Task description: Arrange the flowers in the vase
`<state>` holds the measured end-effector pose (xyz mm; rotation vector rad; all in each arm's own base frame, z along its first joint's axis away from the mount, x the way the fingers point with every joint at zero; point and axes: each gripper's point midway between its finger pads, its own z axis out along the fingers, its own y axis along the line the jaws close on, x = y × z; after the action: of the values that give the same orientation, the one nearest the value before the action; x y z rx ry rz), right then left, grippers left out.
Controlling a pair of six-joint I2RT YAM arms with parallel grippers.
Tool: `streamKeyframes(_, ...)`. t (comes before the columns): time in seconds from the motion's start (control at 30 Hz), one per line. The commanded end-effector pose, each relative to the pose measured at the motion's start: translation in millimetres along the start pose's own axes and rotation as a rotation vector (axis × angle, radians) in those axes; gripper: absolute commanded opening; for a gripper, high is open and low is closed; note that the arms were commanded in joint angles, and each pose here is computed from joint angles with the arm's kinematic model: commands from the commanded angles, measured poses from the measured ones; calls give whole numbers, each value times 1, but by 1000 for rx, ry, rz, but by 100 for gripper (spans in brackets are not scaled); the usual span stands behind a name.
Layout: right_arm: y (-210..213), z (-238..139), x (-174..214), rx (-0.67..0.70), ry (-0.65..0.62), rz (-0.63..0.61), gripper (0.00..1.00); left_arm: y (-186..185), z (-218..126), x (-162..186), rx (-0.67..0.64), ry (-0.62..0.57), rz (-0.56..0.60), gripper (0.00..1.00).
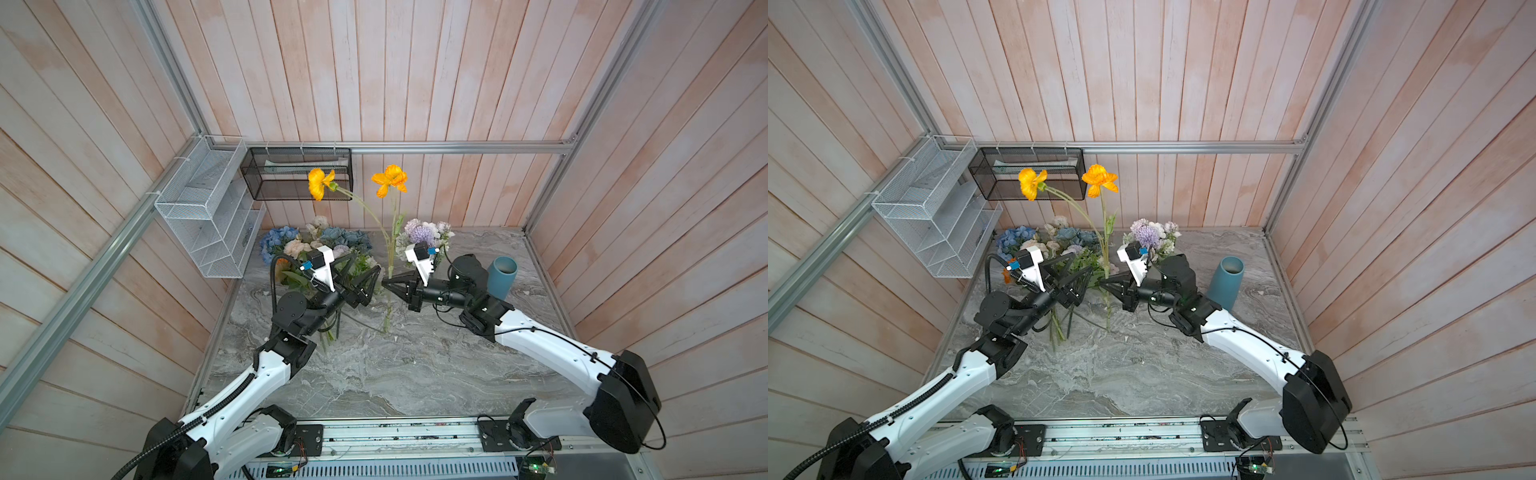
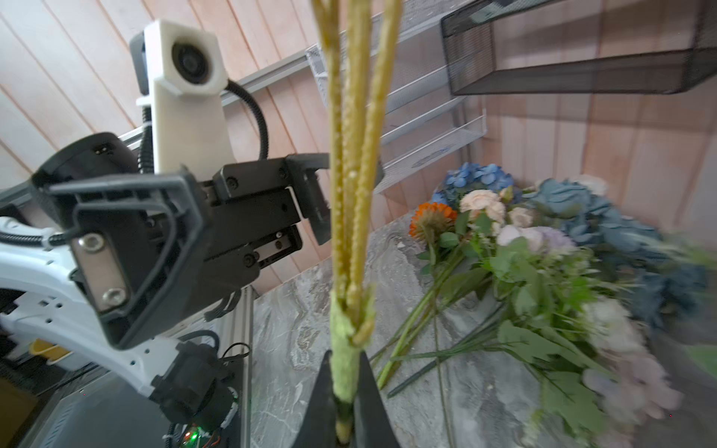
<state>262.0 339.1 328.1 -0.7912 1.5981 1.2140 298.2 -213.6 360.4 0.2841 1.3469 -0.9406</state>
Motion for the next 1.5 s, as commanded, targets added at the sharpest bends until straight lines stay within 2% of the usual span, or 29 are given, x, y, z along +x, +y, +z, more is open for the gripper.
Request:
streamKeyframes(0.0, -26, -32, -12, 179, -43, -33, 0, 21, -1, 37, -79, 90, 13, 100)
streamKeyframes(0.13, -48, -69, -27, 330, -82, -59, 0, 21, 6, 77, -72, 181, 3, 100)
streamKeyframes(0.27, -67, -104, -41, 466, -124, -76, 0, 12, 19, 117, -86, 261, 57, 100)
streamKeyframes(0.4, -94, -137, -49, 632, -167, -82, 0, 1, 39, 152, -41, 320, 56, 100)
streamKeyframes(0.57, -126, -174, -53, 825, -219, -69, 0, 4, 72, 177, -31, 327, 27, 100)
streamKeyframes(0.63, -133, -182, -53, 859, -235, -61, 0, 7, 86, 183, -33, 320, 33, 100)
streamKeyframes(0.8, -137, -185, -55, 851, -257, -69, 0, 16, 121, 184, -40, 288, 49, 100)
streamKeyframes(0.97, -133, -182, -59, 817, -284, -94, 0, 42, 146, 176, -76, 237, -9, 100)
streamKeyframes(1.17, -132, -181, -66, 801, -316, -122, 0, 60, 165, 164, -94, 185, -4, 100)
streamKeyframes(1.47, -128, -176, -91, 761, -393, -176, 0, 57, 182, 143, -58, 131, 15, 100)
